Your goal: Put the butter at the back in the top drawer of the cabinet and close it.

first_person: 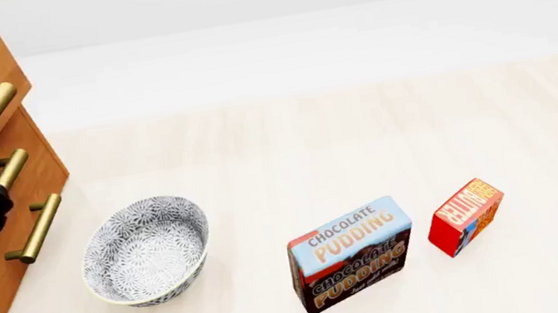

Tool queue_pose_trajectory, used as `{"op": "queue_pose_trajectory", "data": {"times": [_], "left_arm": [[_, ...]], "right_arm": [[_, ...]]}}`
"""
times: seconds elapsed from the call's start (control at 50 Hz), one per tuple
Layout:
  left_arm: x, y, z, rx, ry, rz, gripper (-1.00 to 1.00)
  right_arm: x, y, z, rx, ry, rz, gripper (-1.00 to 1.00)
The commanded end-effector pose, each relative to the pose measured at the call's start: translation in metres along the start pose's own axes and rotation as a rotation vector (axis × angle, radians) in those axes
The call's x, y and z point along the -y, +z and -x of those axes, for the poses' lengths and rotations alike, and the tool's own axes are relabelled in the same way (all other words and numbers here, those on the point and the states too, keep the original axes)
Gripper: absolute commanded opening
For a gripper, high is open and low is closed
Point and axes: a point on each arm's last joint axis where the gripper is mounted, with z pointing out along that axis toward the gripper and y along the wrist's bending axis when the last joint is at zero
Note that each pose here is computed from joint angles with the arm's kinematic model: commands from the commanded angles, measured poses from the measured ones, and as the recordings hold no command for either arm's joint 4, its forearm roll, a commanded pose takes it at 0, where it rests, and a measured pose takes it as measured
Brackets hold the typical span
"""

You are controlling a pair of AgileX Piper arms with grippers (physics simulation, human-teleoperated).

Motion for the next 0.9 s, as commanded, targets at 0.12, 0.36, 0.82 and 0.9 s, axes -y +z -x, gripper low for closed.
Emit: {"op": "queue_pose_trajectory", "data": {"times": [0.12,0.36,0.82,0.9], "left_arm": [[0.008,-0.001,-0.002,-0.01,-0.026,-0.025,-1.0],[0.009,-0.001,0.002,0.006,-0.029,-0.033,-1.0],[0.015,0.005,0.013,0.052,-0.052,-0.062,-1.0],[0.017,0.004,0.013,0.056,-0.053,-0.068,-1.0]], "right_arm": [[0.0,0.0,0.0,0.0,0.0,0.0,1.0],[0.0,0.0,0.0,0.0,0.0,0.0,1.0],[0.0,0.0,0.0,0.0,0.0,0.0,1.0],[0.0,0.0,0.0,0.0,0.0,0.0,1.0]]}}
